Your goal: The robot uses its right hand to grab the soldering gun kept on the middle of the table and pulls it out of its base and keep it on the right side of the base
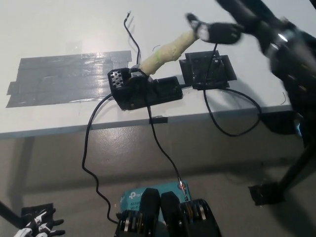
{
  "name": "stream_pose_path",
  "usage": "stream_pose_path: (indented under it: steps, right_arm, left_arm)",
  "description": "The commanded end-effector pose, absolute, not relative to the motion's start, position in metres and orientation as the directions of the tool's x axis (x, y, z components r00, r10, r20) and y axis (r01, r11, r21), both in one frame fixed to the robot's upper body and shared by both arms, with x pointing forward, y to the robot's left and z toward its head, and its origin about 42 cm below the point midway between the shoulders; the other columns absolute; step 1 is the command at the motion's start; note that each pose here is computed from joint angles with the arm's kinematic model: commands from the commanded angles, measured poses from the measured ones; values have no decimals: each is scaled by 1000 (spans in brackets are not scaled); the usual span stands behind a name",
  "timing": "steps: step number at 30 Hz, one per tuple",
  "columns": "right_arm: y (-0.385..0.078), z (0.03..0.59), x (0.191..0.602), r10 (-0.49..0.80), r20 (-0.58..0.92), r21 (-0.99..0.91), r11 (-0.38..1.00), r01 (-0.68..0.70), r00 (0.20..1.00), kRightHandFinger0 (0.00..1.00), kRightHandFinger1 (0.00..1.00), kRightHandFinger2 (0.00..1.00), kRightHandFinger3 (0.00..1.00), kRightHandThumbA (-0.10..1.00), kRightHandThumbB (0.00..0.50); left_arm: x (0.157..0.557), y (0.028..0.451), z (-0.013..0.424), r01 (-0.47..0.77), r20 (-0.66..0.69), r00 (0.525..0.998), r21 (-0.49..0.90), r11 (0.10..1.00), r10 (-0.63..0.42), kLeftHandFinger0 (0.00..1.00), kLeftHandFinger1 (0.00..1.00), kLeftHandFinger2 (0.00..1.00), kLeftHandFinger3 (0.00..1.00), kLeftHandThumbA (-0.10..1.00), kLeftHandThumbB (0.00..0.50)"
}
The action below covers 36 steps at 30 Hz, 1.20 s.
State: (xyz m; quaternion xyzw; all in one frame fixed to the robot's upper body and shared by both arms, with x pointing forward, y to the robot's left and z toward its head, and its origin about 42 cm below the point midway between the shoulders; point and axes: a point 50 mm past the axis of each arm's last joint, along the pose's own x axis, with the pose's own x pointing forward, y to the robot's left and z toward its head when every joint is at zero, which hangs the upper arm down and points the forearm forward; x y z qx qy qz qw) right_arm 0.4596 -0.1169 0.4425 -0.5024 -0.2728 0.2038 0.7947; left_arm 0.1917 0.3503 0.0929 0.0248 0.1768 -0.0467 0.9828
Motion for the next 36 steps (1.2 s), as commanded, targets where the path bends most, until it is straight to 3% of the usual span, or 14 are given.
stream_pose_path:
  steps: [1, 5, 8, 11, 15, 21, 24, 26, 29, 31, 32, 34, 36]
  right_arm:
    - [-83, 467, 467, 667, 239, -961, 267, 74, 706, 1000, 1000, 1000, 1000, 409, 262]
    - [-61, 447, 482, 689, 151, -988, 136, 79, 709, 1000, 1000, 1000, 1000, 420, 231]
    - [-51, 426, 494, 687, 82, -996, 32, 82, 722, 1000, 1000, 1000, 1000, 375, 259]
    - [-45, 404, 503, 659, -13, -995, -85, 57, 752, 1000, 1000, 1000, 1000, 421, 263]
    - [-50, 377, 511, 594, -81, -985, -173, 29, 800, 1000, 1000, 1000, 1000, 522, 305]
    - [-60, 353, 519, 487, -218, -962, -252, -103, 846, 1000, 1000, 1000, 1000, 641, 306]
    - [-65, 351, 523, 460, -239, -959, -250, -134, 855, 1000, 1000, 1000, 1000, 684, 329]
    - [-68, 347, 524, 429, -266, -952, -258, -165, 863, 1000, 1000, 1000, 1000, 756, 340]
    - [-74, 341, 522, 382, -298, -926, -340, -167, 875, 1000, 1000, 1000, 1000, 842, 385]
    - [-79, 336, 523, 344, -294, -901, -411, -138, 892, 1000, 1000, 1000, 1000, 763, 490]
    - [-81, 334, 523, 317, -281, -882, -457, -113, 906, 1000, 1000, 1000, 1000, 703, 500]
    - [-82, 333, 523, 302, -270, -874, -475, -101, 914, 1000, 1000, 1000, 1000, 690, 500]
    - [-85, 329, 523, 236, -130, -836, -548, 22, 963, 1000, 1000, 1000, 1000, 460, 500]
  left_arm:
    - [192, 354, 105, 140, -325, 938, 50, 989, -116, 630, 705, 769, 889, 602, 383]
    - [192, 350, 104, 145, -328, 938, 62, 987, -117, 617, 695, 766, 901, 611, 367]
    - [197, 348, 108, 155, -322, 938, 58, 986, -129, 615, 682, 748, 902, 604, 372]
    - [198, 349, 108, 169, -315, 938, 50, 984, -146, 610, 683, 749, 919, 601, 381]
    - [200, 344, 109, 184, -319, 935, 63, 981, -155, 586, 690, 753, 931, 620, 375]
    - [200, 341, 110, 192, -324, 931, 41, 981, -169, 641, 725, 768, 946, 607, 380]
    - [201, 342, 111, 190, -325, 931, 41, 981, -166, 637, 714, 763, 939, 606, 389]
    - [201, 342, 111, 200, -314, 933, 40, 979, -178, 633, 722, 770, 950, 603, 370]
    - [201, 340, 112, 207, -321, 931, 76, 975, -172, 646, 740, 779, 955, 640, 359]
    - [201, 340, 111, 207, -321, 931, 67, 976, -175, 659, 739, 789, 957, 635, 376]
    - [201, 340, 111, 202, -326, 930, 59, 978, -172, 669, 738, 787, 952, 628, 374]
    - [201, 339, 110, 204, -326, 929, 60, 977, -174, 670, 738, 787, 952, 630, 375]
    - [202, 338, 110, 210, -327, 928, 60, 976, -180, 687, 743, 795, 960, 632, 379]
